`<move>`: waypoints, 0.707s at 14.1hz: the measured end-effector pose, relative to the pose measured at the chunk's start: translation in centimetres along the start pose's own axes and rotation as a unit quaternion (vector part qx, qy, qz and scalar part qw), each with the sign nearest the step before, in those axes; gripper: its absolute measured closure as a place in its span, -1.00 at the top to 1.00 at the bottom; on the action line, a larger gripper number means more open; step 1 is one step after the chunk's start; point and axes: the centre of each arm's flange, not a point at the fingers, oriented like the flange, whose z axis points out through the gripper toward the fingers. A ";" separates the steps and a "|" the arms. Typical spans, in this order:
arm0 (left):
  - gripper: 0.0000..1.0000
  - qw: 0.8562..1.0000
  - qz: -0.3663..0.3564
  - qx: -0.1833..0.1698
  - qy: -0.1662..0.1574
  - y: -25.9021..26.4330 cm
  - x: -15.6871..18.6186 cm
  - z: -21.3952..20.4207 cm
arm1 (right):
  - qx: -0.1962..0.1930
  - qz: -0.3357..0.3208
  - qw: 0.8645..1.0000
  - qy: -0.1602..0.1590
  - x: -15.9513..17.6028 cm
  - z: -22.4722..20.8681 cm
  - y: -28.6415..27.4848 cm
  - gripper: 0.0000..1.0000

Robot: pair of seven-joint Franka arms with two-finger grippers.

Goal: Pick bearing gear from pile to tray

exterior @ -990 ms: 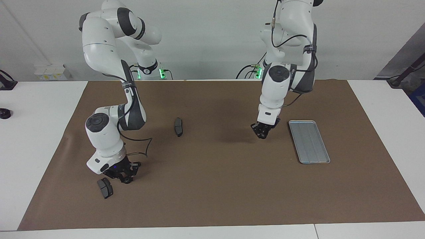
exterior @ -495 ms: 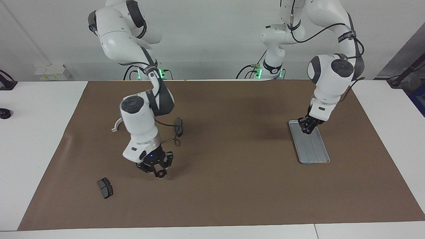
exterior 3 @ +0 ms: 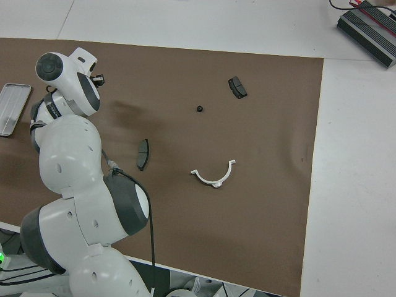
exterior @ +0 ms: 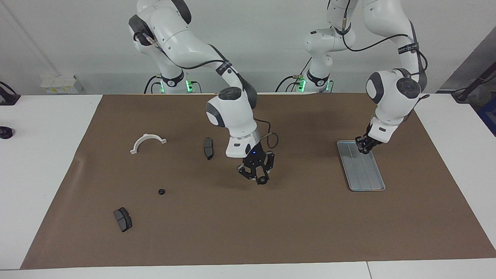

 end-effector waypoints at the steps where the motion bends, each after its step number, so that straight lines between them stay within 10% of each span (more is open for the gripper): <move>1: -0.30 1.000 0.004 -0.001 0.001 -0.2 -0.4 0.7 | 0.014 -0.001 1.000 0.001 -1.1 1.2 -2.4 -0.30; 4: -0.25 1.000 0.017 -0.001 0.005 -0.7 -0.6 1.2 | 0.038 0.024 0.999 -0.008 -3.8 3.1 -8.5 -0.30; 10: 1.00 0.999 0.033 -0.004 0.043 1.1 2.2 -3.6 | 0.051 0.043 0.998 -0.004 -4.7 2.8 -12.0 -0.23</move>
